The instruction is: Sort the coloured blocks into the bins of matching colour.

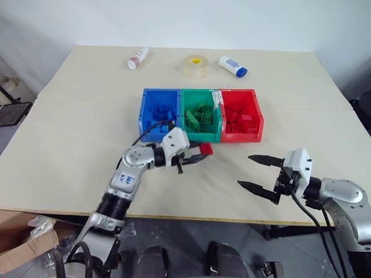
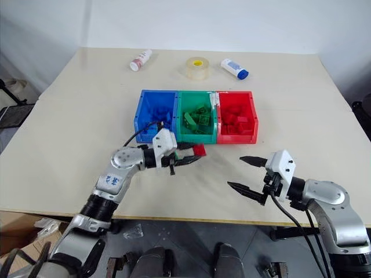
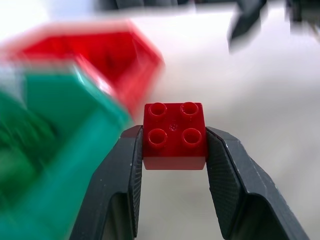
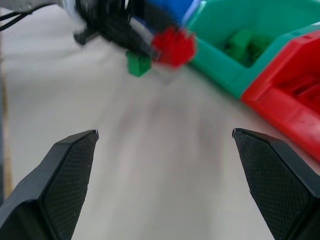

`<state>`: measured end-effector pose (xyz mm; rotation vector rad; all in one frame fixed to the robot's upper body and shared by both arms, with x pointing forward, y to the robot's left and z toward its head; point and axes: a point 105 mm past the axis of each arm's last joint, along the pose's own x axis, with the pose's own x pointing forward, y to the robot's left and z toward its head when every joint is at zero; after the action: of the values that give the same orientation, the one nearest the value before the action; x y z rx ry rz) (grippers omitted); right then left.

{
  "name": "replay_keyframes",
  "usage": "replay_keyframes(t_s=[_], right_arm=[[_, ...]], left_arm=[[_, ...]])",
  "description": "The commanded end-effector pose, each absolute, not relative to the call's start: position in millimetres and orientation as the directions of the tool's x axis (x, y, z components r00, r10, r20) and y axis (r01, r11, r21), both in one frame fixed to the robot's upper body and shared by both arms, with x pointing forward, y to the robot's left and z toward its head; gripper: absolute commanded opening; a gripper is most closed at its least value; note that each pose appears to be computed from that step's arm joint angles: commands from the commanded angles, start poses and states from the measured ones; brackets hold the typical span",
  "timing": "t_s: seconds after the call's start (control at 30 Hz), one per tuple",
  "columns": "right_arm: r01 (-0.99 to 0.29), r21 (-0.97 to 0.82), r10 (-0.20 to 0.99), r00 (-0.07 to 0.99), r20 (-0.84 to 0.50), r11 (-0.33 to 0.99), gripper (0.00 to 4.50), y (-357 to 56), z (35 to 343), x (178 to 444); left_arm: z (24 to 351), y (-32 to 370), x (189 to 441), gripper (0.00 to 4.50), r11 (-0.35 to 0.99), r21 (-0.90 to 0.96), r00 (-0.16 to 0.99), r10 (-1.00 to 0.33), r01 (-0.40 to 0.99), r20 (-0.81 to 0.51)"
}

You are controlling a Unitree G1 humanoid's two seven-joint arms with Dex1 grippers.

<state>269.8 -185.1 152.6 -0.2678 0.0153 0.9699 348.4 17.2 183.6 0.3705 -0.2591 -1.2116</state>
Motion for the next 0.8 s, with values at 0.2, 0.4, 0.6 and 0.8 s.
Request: replay_keyframes(t_s=[0.2,0.4,0.6,0.8], right_arm=[[-0.719,-0.280,0.752,0.658,0.021,0.637,4.50,-198,186,272],[-0.692,-0.280,0.733,0.677,0.069,0.666,4.50,-192,191,268],[-0.693,-0.268,0.730,0.681,0.062,0.670,4.50,-187,189,263],[-0.719,-0.260,0.752,0.658,0.046,0.645,4.50,-185,187,267]], left_arm=[[219,-23,385,1.45,0.410,0.438,0.396,-0.909,0.800,0.127],[235,-50,411,2.75,0.497,0.443,0.475,-0.864,0.747,0.167],[231,-55,415,4.45,0.490,0.410,0.473,-0.868,0.770,0.149],[221,-28,404,4.45,0.397,0.446,0.369,-0.917,0.802,0.154]])
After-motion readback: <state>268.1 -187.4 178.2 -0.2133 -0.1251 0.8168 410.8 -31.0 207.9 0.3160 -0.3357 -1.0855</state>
